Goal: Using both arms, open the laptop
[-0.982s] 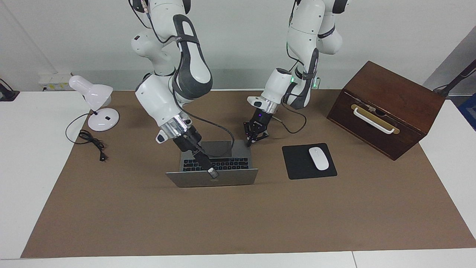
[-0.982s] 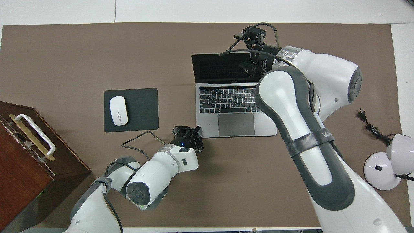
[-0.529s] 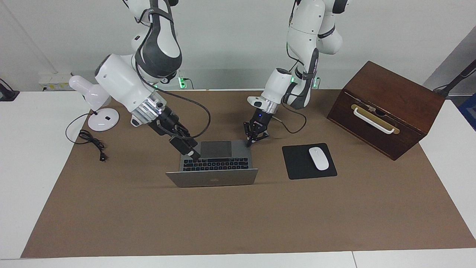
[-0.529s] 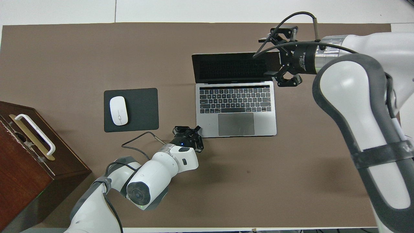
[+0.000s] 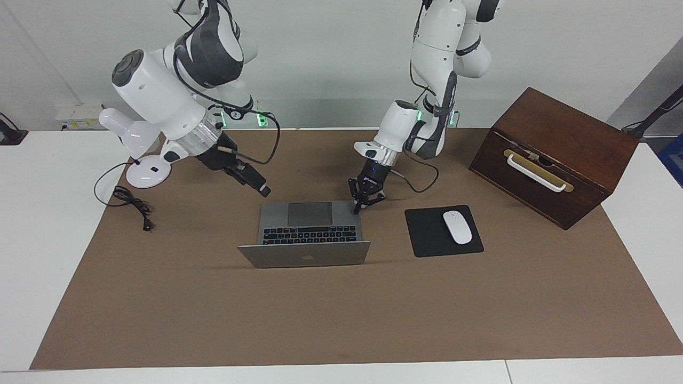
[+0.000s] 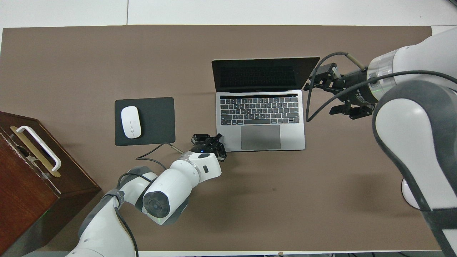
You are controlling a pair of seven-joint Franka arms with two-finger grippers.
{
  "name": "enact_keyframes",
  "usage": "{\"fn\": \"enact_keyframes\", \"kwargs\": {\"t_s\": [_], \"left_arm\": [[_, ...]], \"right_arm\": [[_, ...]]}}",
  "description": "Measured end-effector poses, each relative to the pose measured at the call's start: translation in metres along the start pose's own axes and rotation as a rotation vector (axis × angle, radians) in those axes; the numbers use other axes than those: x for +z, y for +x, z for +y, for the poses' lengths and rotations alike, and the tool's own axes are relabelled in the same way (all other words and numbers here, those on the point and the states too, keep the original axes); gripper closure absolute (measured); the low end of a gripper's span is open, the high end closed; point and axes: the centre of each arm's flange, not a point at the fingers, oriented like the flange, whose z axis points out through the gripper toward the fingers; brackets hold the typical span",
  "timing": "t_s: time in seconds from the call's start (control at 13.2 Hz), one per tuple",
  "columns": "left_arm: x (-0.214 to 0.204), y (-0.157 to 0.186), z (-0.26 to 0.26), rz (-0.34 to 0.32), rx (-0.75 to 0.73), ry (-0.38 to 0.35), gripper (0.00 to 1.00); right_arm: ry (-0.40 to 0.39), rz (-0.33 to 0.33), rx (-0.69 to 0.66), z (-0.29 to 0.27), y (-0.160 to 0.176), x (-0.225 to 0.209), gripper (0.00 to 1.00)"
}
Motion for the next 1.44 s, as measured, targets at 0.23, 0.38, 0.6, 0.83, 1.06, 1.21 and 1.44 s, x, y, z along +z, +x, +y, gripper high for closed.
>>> {"fn": "enact_keyframes", "kwargs": {"t_s": [0.23,0.38,0.6,0.83,1.06,1.21,1.44], "left_arm": [[-0.003,0.049,-0.005,-0.128,-0.016,0.028,0.99],[-0.018,0.075,-0.006,-0.177,-0.020,0.041,0.99],[-0.042,0.100,-0.012,-0.245,-0.030,0.061,0.99],[-0.065,0.119,-0.024,-0.299,-0.051,0.083,0.99],[-0.089,0.129,-0.038,-0.320,-0.074,0.103,0.99],[-0.100,0.131,-0.047,-0.332,-0.088,0.113,0.99],[-0.121,0.135,-0.059,-0.371,-0.111,0.131,0.81]], "right_arm": [[-0.084,0.015,-0.157,0.026,-0.001,-0.027,0.00],[-0.138,0.030,-0.325,0.056,0.013,-0.047,0.00],[-0.254,0.055,-0.443,0.088,0.027,-0.066,0.00],[-0.293,0.057,-0.449,0.098,0.031,-0.068,0.00],[-0.299,0.064,-0.446,0.100,0.031,-0.071,0.00],[-0.299,0.070,-0.444,0.100,0.030,-0.073,0.00],[-0.298,0.075,-0.444,0.100,0.031,-0.076,0.00]]}}
